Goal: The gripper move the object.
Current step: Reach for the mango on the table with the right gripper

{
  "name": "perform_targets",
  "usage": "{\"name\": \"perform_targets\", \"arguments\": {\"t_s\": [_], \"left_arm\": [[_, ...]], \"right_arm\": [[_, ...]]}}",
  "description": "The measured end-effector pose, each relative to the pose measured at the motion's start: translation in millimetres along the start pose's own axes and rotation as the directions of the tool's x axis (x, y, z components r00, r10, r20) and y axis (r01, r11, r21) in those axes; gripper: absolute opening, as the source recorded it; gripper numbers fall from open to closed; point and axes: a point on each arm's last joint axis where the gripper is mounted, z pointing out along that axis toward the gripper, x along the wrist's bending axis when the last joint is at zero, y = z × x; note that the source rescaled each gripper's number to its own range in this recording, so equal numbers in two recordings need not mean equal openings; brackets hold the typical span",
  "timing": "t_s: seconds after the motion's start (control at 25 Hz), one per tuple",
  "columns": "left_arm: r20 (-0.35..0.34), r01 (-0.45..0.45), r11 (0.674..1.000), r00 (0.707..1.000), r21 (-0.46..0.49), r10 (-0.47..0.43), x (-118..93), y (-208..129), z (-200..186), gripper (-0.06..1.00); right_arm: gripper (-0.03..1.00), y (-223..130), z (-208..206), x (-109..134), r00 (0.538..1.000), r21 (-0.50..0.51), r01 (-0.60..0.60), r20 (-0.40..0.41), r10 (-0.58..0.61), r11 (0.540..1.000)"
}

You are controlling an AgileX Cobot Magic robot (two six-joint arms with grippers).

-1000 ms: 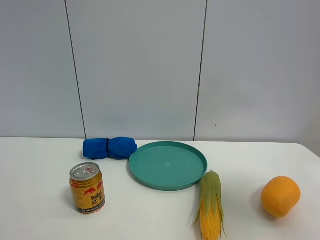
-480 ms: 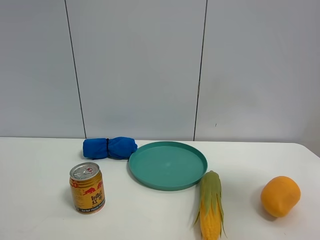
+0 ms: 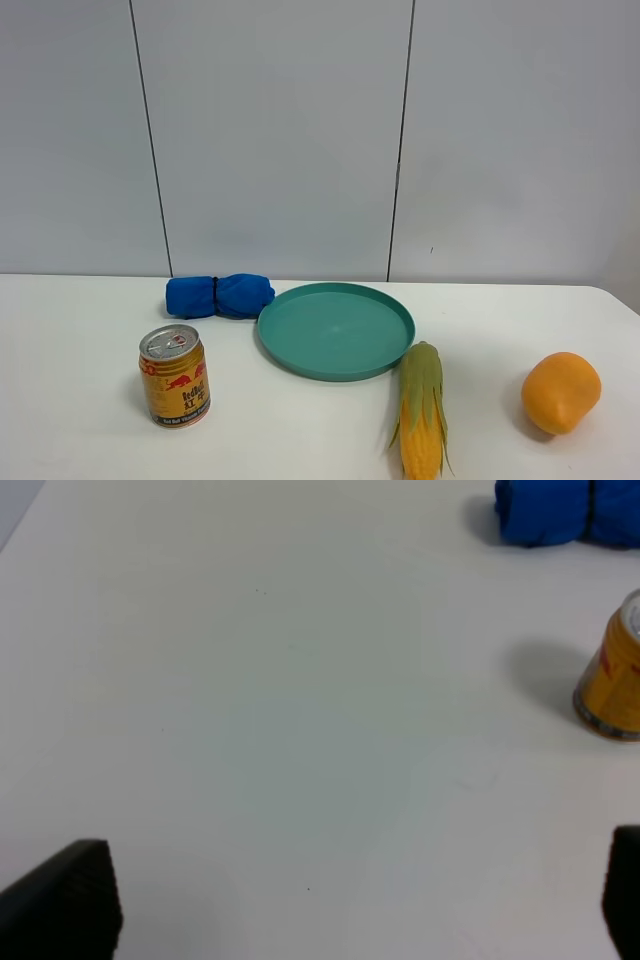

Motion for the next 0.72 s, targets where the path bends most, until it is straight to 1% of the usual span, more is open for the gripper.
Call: {"name": "perform_targets", "arguments": {"t_s": [0.16,0.28,0.36,0.48,0.72], "left_arm": [[0.000,0.000,1.000,1.000,0.000,0.000,0,0,0,1.00],[0.000,0.000,1.000,1.000,0.000,0.000,0,0,0,1.00],[0.000,0.000,1.000,1.000,0.000,0.000,0,0,0,1.00],[0.000,0.000,1.000,1.000,0.000,0.000,0,0,0,1.00],[0.000,0.000,1.000,1.000,0.000,0.000,0,0,0,1.00]], "right_arm": [[0.70,0,5,1,0.998,0.012,-0.057,0.006,0.057,0.998],[0.70,-3,24,1,0.995,0.080,-0.090,0.045,0.087,0.993],[0.70,-6,41,0,0.992,0.147,-0.101,0.095,0.088,0.984],[0.70,-9,60,0,0.987,0.206,-0.111,0.141,0.083,0.972],[0.70,-12,89,-1,0.978,0.270,-0.121,0.197,0.068,0.955]]}}
